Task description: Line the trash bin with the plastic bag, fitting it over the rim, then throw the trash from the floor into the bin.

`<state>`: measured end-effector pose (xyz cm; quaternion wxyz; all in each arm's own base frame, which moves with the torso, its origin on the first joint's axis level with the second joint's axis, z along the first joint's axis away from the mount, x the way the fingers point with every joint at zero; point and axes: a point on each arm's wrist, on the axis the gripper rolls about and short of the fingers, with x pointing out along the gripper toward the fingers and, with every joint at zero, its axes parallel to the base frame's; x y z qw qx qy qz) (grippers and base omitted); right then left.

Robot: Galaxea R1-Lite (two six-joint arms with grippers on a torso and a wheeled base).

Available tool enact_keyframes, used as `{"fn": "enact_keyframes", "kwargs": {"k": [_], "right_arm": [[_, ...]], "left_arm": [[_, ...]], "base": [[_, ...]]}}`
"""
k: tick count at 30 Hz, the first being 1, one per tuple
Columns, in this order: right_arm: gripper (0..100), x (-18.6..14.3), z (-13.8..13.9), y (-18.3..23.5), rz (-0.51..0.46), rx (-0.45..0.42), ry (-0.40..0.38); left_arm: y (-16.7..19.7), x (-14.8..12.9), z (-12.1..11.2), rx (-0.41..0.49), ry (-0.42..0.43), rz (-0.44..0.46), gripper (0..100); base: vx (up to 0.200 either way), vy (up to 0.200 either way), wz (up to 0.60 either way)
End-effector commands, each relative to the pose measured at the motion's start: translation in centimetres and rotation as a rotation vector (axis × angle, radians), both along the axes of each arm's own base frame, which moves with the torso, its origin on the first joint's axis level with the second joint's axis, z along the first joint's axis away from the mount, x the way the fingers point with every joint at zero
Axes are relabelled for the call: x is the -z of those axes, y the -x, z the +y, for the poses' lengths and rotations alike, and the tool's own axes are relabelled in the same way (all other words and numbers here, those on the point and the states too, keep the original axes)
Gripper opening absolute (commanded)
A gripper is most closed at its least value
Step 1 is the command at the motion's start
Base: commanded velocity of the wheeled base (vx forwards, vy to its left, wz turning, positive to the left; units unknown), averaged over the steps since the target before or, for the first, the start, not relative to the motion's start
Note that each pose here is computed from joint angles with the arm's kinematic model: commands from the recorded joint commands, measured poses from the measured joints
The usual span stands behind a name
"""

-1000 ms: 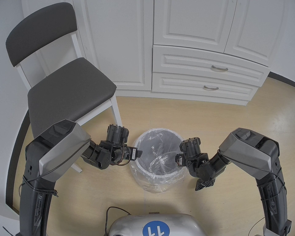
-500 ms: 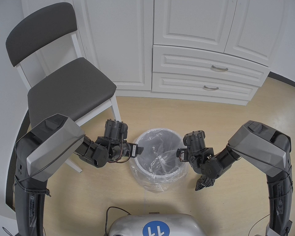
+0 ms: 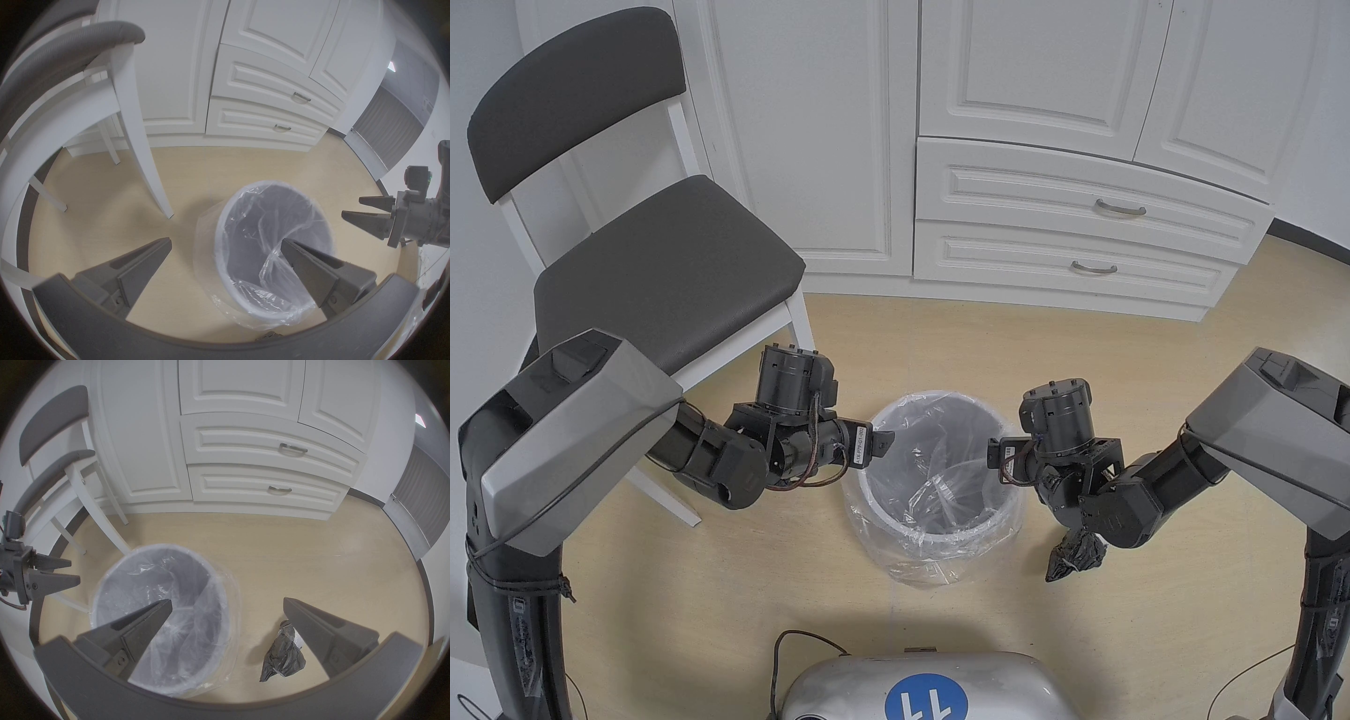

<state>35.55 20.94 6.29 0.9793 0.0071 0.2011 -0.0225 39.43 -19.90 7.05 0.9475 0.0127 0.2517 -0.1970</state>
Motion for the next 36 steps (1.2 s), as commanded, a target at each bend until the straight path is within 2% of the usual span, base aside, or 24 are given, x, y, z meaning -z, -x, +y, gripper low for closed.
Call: {"fn": "enact_keyframes", "kwargs": {"k": [1, 12, 18, 21, 22, 24, 26, 29, 30, 31, 36], "right_arm": [[100, -1.4, 0.3, 1.3, -0.020, -0.015, -0.007], [100, -0.9, 1.5, 3.2, -0.032, -0.065, 0.023], [100, -1.1, 1.1, 3.1, -0.079, -0.067, -0.004], [100, -0.5, 0.7, 3.3, -0.067, -0.124, -0.016], [0, -0.6, 0.7, 3.2, -0.069, -0.131, -0.020], [0, -1.0, 1.3, 2.6, -0.074, -0.159, -0.038], [0, -0.6, 1.8, 1.7, -0.056, -0.166, -0.024], [0, -0.5, 2.1, 0.0, -0.042, -0.183, 0.075], [0, -0.5, 2.1, 0.0, -0.042, -0.183, 0.075], [0, 0.0, 2.3, -1.1, -0.056, -0.210, 0.148], [0, 2.5, 4.2, -3.2, -0.030, -0.276, 0.163]], "left_arm": [[1.1, -1.5, -0.1, 0.013, 0.014, -0.029, 100], [5.2, -4.0, -0.3, 0.064, 0.060, -0.107, 100], [7.0, -4.3, 0.8, 0.050, 0.076, -0.118, 100], [8.3, -5.1, 1.6, 0.029, 0.113, -0.121, 100], [8.6, -5.3, 1.7, 0.027, 0.119, -0.121, 100], [9.3, -6.3, 2.4, 0.016, 0.141, -0.133, 100], [9.6, -6.9, 2.6, 0.010, 0.162, -0.141, 100], [9.8, -7.6, 2.9, 0.000, 0.208, -0.143, 100], [9.8, -7.6, 2.9, 0.000, 0.208, -0.143, 100], [9.7, -7.9, 2.9, -0.004, 0.215, -0.152, 100], [10.1, -9.6, 5.1, -0.037, 0.234, -0.189, 100]], "base": [[0.000, 0.000, 0.00], [0.000, 0.000, 0.00], [0.000, 0.000, 0.00], [0.000, 0.000, 0.00], [0.000, 0.000, 0.00], [0.000, 0.000, 0.00], [0.000, 0.000, 0.00], [0.000, 0.000, 0.00], [0.000, 0.000, 0.00], [0.000, 0.000, 0.00], [0.000, 0.000, 0.00]]}}
